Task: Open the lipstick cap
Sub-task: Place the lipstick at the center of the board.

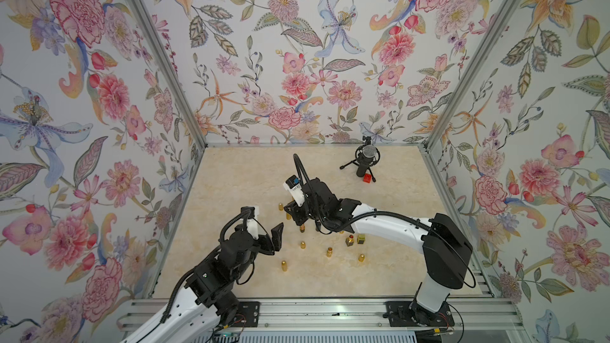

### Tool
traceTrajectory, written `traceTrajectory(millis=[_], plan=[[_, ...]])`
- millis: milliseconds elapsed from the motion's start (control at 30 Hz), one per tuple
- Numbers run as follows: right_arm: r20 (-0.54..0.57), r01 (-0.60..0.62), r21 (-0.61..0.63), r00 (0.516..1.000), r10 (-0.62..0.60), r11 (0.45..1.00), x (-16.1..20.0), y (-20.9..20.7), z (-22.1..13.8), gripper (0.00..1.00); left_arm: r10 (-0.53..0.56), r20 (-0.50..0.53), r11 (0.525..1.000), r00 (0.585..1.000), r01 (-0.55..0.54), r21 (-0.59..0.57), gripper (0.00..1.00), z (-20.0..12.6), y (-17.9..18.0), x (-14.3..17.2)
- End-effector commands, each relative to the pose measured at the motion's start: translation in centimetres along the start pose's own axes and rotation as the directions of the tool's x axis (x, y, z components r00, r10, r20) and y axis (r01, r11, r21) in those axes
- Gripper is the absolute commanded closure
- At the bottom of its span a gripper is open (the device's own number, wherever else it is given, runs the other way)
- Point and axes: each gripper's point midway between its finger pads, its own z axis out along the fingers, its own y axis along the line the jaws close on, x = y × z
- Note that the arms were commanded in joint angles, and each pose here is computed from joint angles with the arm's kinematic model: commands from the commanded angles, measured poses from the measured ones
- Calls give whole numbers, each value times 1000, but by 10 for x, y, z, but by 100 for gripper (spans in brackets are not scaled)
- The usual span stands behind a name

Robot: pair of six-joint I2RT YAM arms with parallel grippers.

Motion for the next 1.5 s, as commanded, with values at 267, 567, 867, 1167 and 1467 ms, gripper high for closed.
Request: traceTrajectory(millis=[267, 567, 867, 1167, 1467], plan=[[33, 202, 48, 978, -204, 978, 22, 11, 52, 79, -117, 65, 961, 991, 129, -244, 1, -23, 51, -6], [-8, 223, 49, 975, -223, 974, 51, 5, 73, 79, -106, 71, 958, 992, 121, -260, 1, -22, 54, -6], [-15, 247, 64, 969, -247, 967, 69, 1, 79, 78, -103, 72, 958, 992, 119, -260, 1, -20, 54, -4], [-18, 240, 70, 971, -239, 968, 79, 0, 82, 77, -103, 65, 959, 993, 117, -258, 1, -19, 54, -1], [-24, 228, 80, 974, -227, 970, 87, -3, 81, 75, -103, 63, 959, 993, 116, -258, 1, -18, 54, 0]])
